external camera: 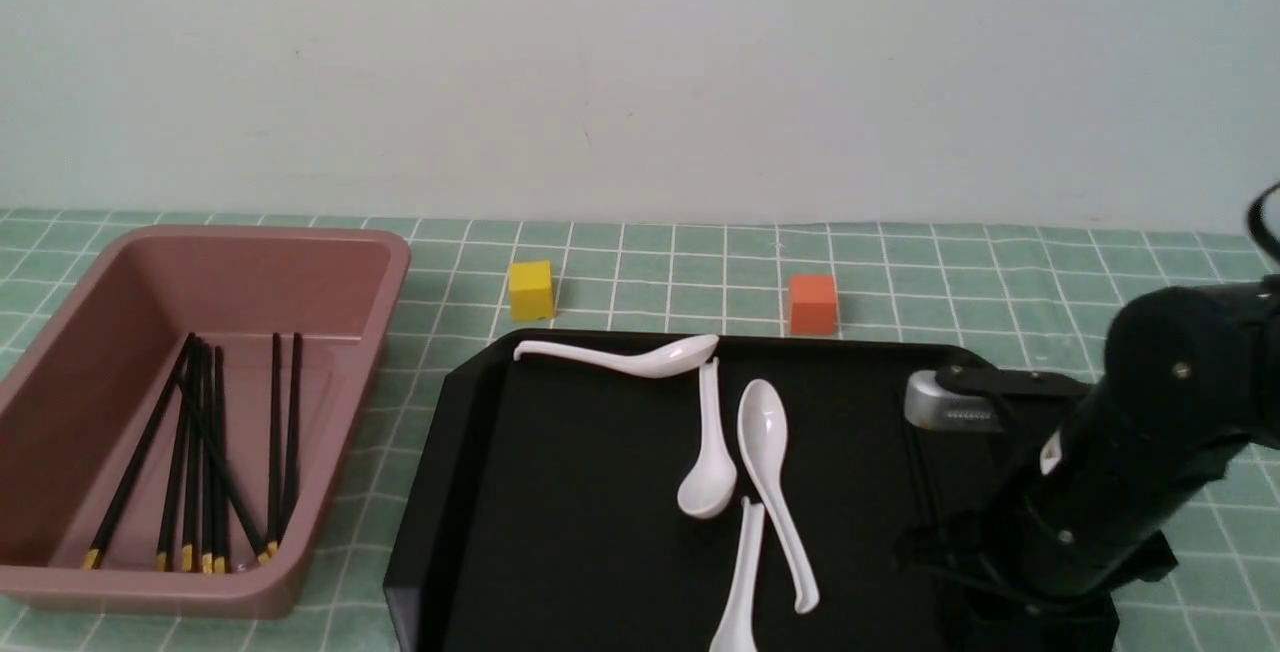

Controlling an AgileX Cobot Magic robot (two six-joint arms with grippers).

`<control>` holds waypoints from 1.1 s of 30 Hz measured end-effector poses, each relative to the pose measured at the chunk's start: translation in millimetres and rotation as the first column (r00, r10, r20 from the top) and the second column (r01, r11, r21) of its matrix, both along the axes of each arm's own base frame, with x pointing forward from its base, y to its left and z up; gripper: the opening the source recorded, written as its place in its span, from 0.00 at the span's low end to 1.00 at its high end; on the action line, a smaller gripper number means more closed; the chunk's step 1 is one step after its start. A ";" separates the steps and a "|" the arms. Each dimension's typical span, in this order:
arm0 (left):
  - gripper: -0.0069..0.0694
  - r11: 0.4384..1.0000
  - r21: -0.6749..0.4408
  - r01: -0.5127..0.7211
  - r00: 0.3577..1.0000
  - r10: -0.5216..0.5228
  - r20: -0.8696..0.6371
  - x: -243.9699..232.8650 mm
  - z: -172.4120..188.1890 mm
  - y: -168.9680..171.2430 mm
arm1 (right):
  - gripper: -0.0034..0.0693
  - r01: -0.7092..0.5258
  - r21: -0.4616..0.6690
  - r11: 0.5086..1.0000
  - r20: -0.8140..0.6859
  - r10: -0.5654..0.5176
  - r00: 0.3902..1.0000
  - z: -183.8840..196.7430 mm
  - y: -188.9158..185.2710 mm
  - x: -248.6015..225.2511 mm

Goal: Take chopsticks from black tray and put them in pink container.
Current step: 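Move the gripper over the chopsticks on the black tray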

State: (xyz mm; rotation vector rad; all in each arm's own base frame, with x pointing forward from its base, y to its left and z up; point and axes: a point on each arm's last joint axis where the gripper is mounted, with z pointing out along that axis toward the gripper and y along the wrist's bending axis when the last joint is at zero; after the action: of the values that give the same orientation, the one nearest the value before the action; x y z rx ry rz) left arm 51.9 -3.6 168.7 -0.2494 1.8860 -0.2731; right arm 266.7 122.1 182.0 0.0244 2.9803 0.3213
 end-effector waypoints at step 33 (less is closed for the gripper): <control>0.40 1.000 0.000 0.000 1.000 0.000 0.000 0.0 0.0 0.0 | 0.20 0.046 -0.104 0.994 0.024 -0.044 0.999 47.6 6.7 17.0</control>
State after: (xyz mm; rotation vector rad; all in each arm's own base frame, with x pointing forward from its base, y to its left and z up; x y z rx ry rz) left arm 51.9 -3.6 168.7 -0.2494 1.8860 -0.2731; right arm 283.6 128.9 229.6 0.0762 2.9651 0.1590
